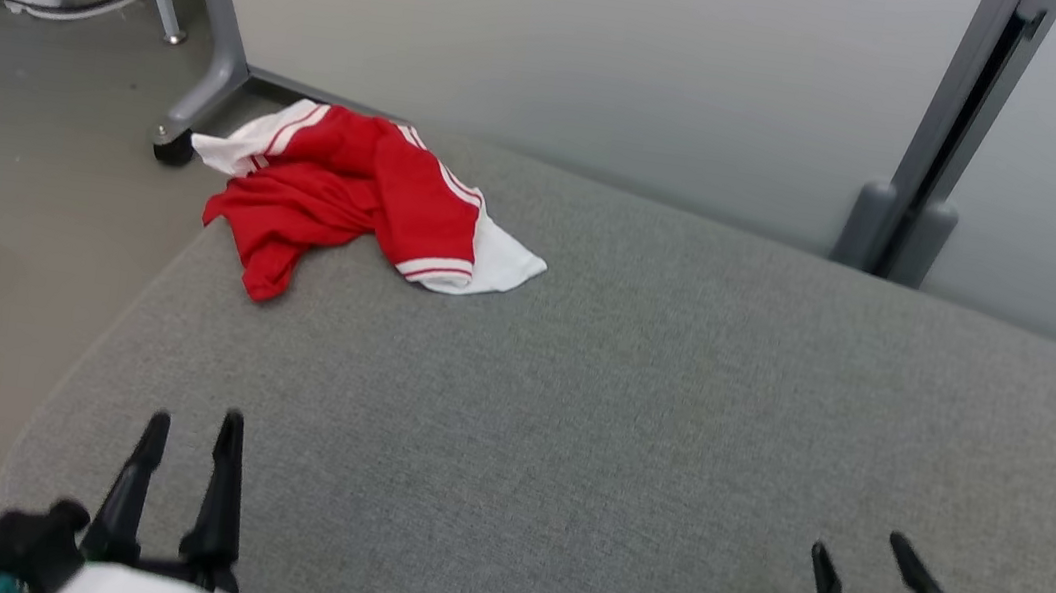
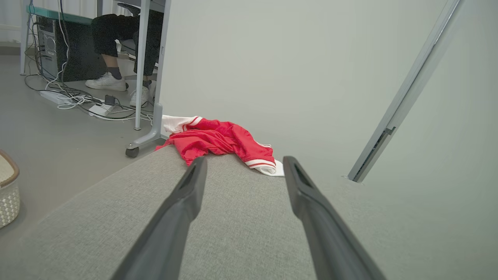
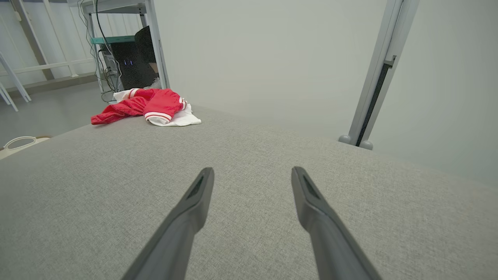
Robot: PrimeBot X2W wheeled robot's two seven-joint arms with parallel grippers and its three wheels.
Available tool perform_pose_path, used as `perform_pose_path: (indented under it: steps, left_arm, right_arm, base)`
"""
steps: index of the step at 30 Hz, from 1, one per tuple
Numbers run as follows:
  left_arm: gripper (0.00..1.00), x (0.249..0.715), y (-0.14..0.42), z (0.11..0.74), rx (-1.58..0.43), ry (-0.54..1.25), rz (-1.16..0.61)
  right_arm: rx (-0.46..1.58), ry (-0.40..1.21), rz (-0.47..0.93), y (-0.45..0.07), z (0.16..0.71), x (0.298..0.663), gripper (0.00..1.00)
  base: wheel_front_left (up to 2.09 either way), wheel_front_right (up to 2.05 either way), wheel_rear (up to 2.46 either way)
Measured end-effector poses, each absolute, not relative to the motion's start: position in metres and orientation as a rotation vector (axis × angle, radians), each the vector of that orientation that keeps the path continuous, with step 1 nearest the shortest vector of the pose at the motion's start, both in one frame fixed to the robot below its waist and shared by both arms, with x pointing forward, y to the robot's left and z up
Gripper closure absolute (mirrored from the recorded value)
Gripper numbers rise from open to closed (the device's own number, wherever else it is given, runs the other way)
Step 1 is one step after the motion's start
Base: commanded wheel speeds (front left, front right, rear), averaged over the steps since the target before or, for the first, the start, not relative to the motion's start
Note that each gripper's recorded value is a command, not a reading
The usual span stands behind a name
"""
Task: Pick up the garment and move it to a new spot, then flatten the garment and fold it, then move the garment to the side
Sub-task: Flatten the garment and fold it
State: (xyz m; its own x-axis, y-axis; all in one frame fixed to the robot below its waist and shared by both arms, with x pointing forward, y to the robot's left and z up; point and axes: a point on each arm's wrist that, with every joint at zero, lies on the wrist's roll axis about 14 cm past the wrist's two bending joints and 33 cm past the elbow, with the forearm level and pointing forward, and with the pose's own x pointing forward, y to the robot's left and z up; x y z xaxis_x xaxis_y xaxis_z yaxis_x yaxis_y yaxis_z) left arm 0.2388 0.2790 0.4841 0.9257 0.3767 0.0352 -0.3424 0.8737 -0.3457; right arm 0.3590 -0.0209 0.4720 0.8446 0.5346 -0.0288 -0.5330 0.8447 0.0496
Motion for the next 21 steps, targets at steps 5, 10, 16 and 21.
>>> perform_pose_path:
  steps: [5, 10, 16, 21]
  left_arm:
    - [0.0, 0.323, 0.287, 0.509, -0.399, -0.118, 0.306]
    - [0.0, 0.421, 0.302, 0.505, -0.345, 0.001, 0.242]
    - [0.0, 0.507, 0.316, 0.451, -0.298, 0.225, 0.233]
    - [0.0, 0.546, 0.329, 0.397, -0.269, 0.379, 0.277]
  right_arm:
    - [-0.014, -0.022, 0.575, -0.027, 0.479, 0.408, 0.0]
    - [-0.051, -0.019, 0.568, -0.043, 0.455, 0.456, 0.0]
    - [-0.053, 0.065, 0.563, -0.058, 0.403, 0.479, 0.0]
    - [-0.025, 0.094, 0.536, -0.07, 0.382, 0.486, 0.0]
  base:
    - [0.0, 0.0, 0.0]
    - [0.0, 0.0, 0.0]
    - [0.0, 0.0, 0.0]
    - [0.0, 0.0, 0.0]
